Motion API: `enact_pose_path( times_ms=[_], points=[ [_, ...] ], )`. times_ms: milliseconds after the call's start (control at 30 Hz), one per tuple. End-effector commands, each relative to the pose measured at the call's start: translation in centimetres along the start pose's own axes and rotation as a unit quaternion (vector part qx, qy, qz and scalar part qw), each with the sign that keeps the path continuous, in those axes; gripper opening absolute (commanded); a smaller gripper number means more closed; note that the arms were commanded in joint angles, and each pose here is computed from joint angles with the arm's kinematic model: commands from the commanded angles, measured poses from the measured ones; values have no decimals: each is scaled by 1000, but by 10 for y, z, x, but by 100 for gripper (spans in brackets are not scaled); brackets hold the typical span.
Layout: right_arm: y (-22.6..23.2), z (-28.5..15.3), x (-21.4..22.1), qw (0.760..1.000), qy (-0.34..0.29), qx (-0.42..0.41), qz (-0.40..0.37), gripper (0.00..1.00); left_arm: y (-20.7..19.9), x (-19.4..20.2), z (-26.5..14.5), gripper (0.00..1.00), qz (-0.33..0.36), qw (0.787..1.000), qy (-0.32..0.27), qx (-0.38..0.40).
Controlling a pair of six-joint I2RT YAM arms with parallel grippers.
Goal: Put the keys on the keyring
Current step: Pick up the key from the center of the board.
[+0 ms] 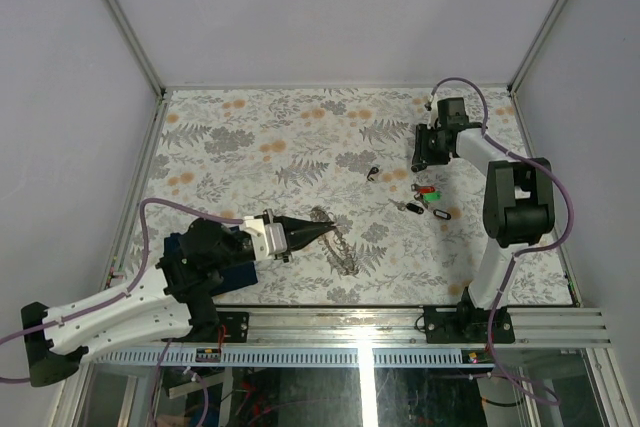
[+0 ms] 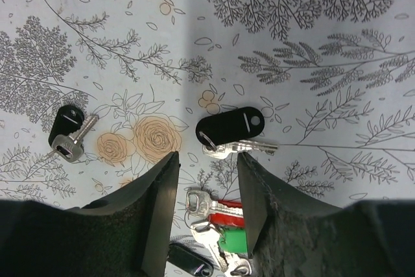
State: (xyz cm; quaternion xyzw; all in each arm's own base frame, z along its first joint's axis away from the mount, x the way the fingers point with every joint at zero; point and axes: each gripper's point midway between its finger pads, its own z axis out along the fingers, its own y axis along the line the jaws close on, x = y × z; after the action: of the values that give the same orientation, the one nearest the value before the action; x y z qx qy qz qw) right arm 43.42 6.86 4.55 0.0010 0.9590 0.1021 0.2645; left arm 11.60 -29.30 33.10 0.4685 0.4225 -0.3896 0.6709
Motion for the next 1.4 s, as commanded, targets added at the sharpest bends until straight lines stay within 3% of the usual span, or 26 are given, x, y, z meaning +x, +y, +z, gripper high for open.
enact_pose_path(
  times_ms=[0, 367, 667, 1067, 1200, 1367],
  points=[
    [1, 7, -12, 1000, -2, -20, -21, 47, 9, -31, 4, 0, 11, 999, -43, -6],
    [-3, 19, 4, 998, 43, -24, -28, 43, 10, -29, 4, 0, 11, 999, -39, -4],
    [-3, 22, 7, 998, 51, -29, -31, 27, 11, -29, 4, 0, 13, 999, -37, -5],
    [2, 28, 7, 997, 54, -46, -35, 31, 11, -27, 5, 0, 14, 999, -33, -4],
    [3, 30, 7, 996, 55, -52, -36, 27, 10, -26, 5, 0, 14, 999, -32, -2],
    [9, 29, 7, 996, 53, -68, -37, 14, 11, -27, 5, 0, 14, 999, -32, -3]
  ],
)
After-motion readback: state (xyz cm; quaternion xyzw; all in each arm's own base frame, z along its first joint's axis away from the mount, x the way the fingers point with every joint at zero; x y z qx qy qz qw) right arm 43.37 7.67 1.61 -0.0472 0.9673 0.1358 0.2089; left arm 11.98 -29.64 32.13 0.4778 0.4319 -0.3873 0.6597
